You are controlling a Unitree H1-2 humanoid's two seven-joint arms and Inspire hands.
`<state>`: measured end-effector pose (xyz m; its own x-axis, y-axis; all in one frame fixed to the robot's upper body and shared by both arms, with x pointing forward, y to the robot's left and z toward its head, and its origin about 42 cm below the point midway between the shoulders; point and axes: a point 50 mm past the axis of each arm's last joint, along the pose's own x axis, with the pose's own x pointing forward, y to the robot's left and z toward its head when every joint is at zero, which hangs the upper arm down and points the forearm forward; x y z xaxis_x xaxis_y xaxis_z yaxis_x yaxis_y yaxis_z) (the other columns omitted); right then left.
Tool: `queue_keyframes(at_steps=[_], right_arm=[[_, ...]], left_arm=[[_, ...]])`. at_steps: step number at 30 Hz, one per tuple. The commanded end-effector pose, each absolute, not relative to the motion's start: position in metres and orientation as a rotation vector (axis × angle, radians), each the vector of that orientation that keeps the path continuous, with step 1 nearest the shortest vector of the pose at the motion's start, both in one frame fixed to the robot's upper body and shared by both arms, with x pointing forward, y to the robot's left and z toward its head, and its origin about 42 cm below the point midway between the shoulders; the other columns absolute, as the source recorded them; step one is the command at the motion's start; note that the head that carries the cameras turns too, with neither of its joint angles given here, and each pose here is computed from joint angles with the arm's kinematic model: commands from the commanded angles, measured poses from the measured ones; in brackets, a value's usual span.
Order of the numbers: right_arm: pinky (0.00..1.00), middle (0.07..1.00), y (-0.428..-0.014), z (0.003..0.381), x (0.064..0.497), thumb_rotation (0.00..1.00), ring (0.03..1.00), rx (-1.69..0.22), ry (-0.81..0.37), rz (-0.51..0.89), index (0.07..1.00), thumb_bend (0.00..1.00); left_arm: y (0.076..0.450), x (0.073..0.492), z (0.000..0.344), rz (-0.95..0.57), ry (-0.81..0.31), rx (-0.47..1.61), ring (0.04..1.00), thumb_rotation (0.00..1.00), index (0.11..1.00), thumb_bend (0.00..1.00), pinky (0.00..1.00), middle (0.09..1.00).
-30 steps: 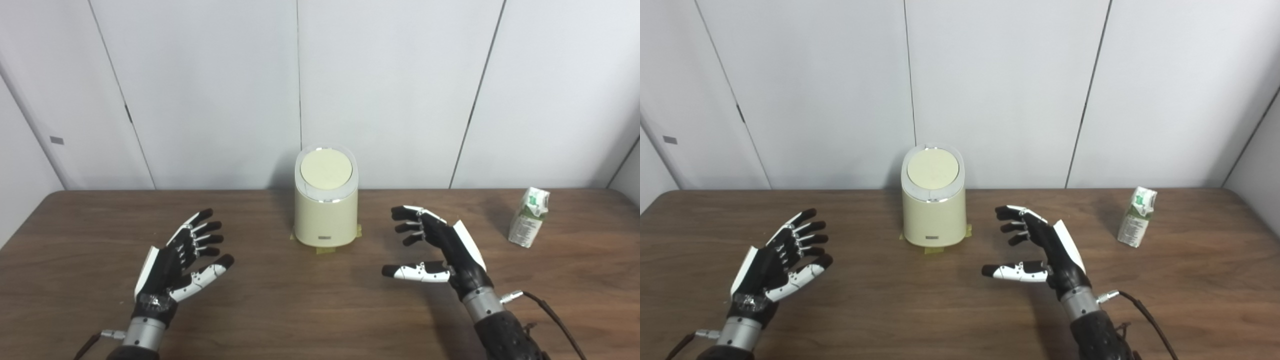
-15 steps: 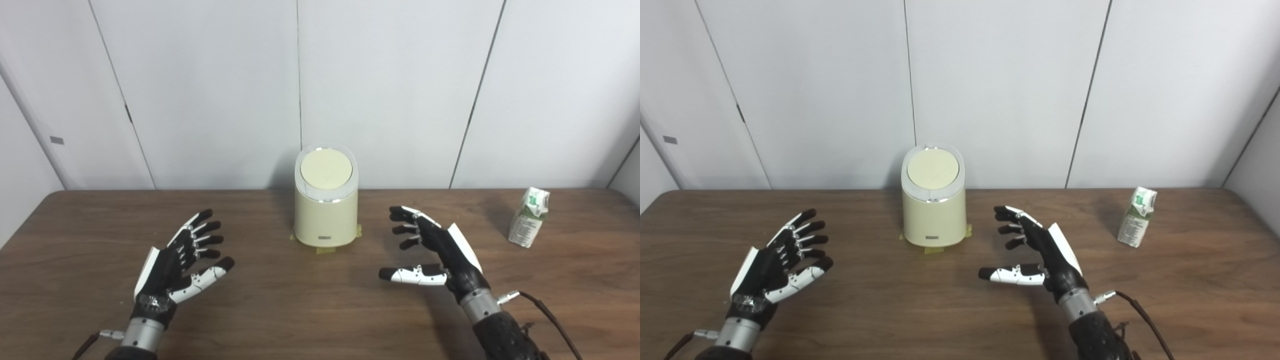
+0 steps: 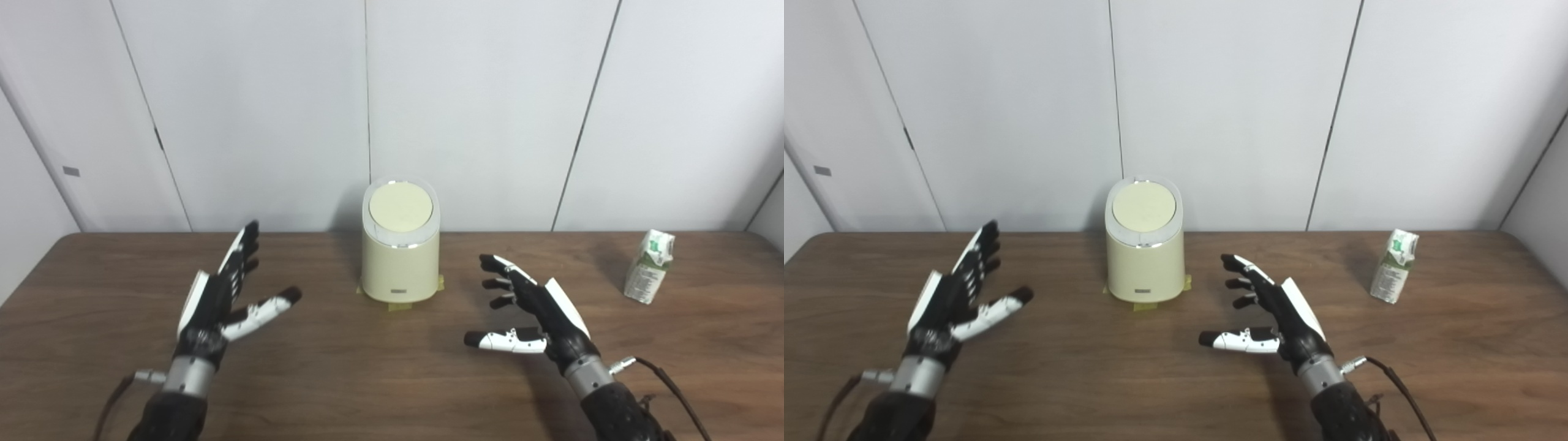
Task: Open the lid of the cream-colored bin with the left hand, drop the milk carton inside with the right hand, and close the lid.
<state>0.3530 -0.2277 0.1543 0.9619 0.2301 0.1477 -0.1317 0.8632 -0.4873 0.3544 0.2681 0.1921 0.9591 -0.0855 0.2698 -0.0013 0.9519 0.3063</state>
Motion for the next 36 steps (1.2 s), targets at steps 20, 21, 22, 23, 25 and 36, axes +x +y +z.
queue_keyframes(at_steps=[20,21,22,23,25,36], right_arm=[[0.65,0.885,-0.221,0.179,0.367,0.41,0.795,-0.492,-0.275,0.185,0.889,0.84],[0.65,0.886,-0.221,0.18,0.367,0.41,0.796,-0.49,-0.277,0.185,0.89,0.84],[0.65,0.885,-0.221,0.18,0.367,0.41,0.795,-0.49,-0.278,0.185,0.891,0.84],[0.65,0.886,-0.221,0.18,0.367,0.41,0.796,-0.493,-0.278,0.185,0.892,0.84],[0.65,0.887,-0.222,0.18,0.367,0.42,0.798,-0.498,-0.278,0.182,0.896,0.84],[0.65,0.882,-0.224,0.18,0.364,0.41,0.795,-0.503,-0.271,0.175,0.893,0.84]], left_arm=[[0.205,0.433,0.256,-0.096,-0.374,0.468,1.0,0.45,1.0,0.9,0.9,1.0],[0.203,0.436,0.257,-0.098,-0.378,0.468,0.998,0.44,1.0,0.89,0.89,1.0],[0.202,0.439,0.258,-0.099,-0.382,0.47,0.992,0.43,1.0,0.89,0.85,1.0],[0.199,0.442,0.26,-0.096,-0.389,0.482,0.989,0.43,1.0,0.88,0.83,1.0],[0.196,0.448,0.262,-0.088,-0.396,0.498,0.981,0.42,1.0,0.87,0.79,1.0],[0.182,0.47,0.282,-0.041,-0.399,0.538,1.0,0.38,1.0,0.85,0.93,1.0]])
